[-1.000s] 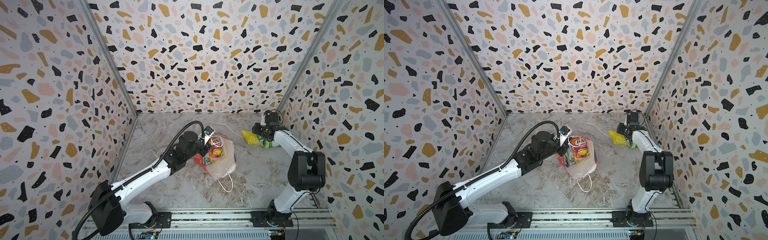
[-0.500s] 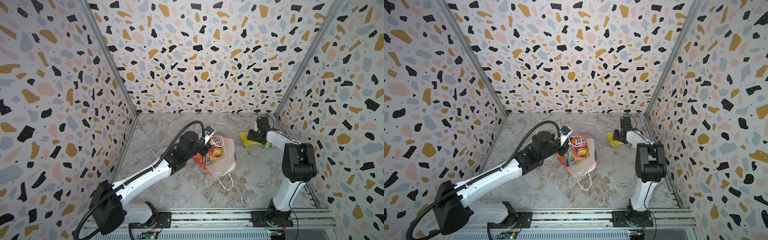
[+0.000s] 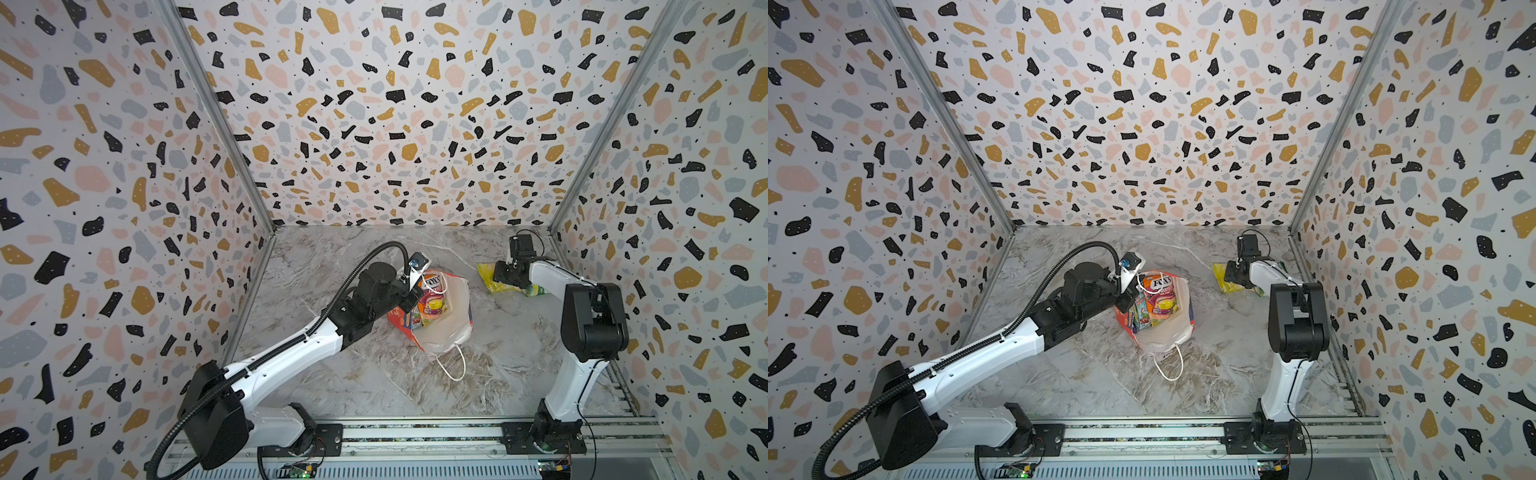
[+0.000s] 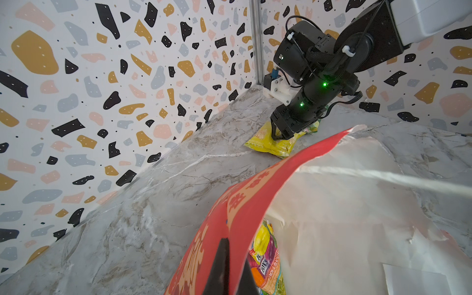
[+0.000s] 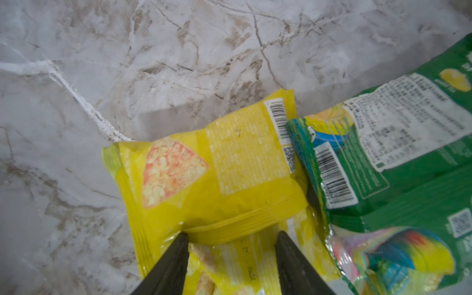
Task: Take the snacks out of the paper bag
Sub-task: Place the snack at the top-right of the table, then pick up the snack from the paper bag.
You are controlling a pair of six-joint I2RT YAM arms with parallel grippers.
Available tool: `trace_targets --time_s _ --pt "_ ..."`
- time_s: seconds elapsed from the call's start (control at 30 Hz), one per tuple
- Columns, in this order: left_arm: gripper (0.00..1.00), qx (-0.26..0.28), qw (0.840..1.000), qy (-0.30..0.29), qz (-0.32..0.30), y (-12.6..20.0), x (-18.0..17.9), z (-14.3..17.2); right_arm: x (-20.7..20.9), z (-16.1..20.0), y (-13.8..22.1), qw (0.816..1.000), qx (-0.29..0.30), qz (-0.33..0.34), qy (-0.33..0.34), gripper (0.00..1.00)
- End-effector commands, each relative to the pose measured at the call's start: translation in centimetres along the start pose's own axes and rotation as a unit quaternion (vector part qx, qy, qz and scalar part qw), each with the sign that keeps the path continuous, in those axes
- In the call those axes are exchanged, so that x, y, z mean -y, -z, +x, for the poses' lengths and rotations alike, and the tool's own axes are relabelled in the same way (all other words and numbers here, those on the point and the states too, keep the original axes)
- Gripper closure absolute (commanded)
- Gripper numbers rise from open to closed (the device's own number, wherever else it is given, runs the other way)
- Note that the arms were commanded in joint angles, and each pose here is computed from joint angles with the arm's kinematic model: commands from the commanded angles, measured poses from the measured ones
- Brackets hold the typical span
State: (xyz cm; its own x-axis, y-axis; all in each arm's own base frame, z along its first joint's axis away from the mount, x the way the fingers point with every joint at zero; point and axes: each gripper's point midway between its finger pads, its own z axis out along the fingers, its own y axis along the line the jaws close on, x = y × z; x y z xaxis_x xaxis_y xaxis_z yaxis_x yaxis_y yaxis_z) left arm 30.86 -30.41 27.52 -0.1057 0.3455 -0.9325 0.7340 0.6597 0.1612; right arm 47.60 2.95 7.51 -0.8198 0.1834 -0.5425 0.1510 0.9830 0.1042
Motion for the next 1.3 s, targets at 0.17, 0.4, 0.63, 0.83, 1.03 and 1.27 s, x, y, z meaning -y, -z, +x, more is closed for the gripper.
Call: trace_targets --time_s 0.17,0.4,0.63,0.83,1.03,1.27 --pt "1.00 0.054 0.998 -0.018 0.038 1.2 1.3 -2.6 -4.6 -6.0 13.2 0.988 0.129 -0.077 0.011 0.41" --pt "1.00 0.046 0.998 -0.013 0.033 2.1 1.2 -2.2 -10.8 -1.5 24.4 0.951 0.224 -0.195 0.089 0.54" --pt "1.00 0.018 0.999 0.013 0.040 2.8 1.6 -1.3 -16.6 8.4 32.4 0.884 0.260 -0.359 0.146 0.77" --pt "1.00 -0.006 0.998 0.028 0.057 2.6 2.6 -0.3 -18.8 15.0 33.7 0.852 0.253 -0.420 0.183 0.83" --pt "1.00 -0.035 0.998 0.026 0.055 2.4 3.1 0.7 -20.0 19.4 32.1 0.846 0.245 -0.426 0.206 0.84" --pt "1.00 -0.044 0.998 0.025 0.049 2.6 3.0 0.4 -20.6 21.3 28.8 0.855 0.250 -0.412 0.193 0.86"
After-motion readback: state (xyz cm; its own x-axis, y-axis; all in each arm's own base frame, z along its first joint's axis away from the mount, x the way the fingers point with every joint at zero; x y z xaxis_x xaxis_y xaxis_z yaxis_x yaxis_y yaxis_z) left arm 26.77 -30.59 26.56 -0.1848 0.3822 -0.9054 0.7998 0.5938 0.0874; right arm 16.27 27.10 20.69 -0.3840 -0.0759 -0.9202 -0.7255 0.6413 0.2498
